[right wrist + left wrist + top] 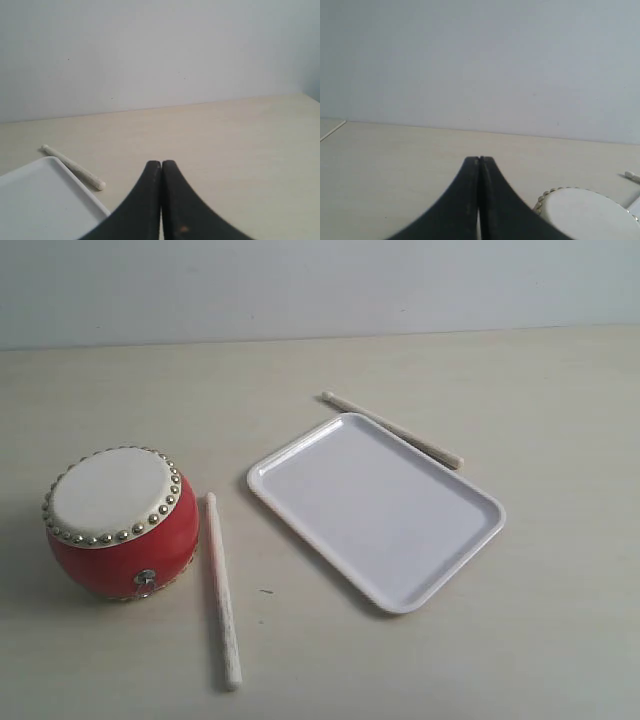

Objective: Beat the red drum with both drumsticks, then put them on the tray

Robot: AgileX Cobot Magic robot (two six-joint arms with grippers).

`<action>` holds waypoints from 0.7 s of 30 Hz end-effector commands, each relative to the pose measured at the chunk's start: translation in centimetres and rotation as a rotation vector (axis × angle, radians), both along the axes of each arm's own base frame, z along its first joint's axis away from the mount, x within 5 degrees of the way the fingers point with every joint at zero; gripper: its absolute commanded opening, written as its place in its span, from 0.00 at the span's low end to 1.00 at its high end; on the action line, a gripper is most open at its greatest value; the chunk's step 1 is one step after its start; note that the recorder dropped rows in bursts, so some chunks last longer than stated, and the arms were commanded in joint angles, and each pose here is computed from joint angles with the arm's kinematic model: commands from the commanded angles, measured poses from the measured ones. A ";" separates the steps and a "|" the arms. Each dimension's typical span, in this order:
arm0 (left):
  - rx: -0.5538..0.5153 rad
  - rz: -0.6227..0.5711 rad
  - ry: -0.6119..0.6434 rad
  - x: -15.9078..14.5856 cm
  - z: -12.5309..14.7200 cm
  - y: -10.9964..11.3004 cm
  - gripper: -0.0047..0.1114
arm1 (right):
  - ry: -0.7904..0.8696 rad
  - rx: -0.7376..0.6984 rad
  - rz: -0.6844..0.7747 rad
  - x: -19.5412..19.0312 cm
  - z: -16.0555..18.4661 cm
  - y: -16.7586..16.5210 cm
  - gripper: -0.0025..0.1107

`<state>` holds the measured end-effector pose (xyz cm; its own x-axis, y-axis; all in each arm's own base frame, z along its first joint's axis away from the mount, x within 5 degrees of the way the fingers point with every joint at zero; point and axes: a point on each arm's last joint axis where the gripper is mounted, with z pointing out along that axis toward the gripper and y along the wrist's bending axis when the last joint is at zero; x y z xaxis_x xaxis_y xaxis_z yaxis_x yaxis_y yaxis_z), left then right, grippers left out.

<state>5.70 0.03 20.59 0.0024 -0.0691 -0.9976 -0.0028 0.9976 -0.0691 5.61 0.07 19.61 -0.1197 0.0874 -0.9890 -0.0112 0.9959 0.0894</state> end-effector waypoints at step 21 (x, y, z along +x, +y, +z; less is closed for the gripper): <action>-0.012 0.001 -0.005 0.0 0.0 0.0 0.04 | -0.005 -0.012 -0.002 0.0 -0.1 0.0 0.02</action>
<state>5.70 0.03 20.59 0.0024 -0.0691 -0.9976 -0.0028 0.9976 -0.0691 5.61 0.07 19.61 -0.1197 0.0874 -0.9890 -0.0112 0.9959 0.0894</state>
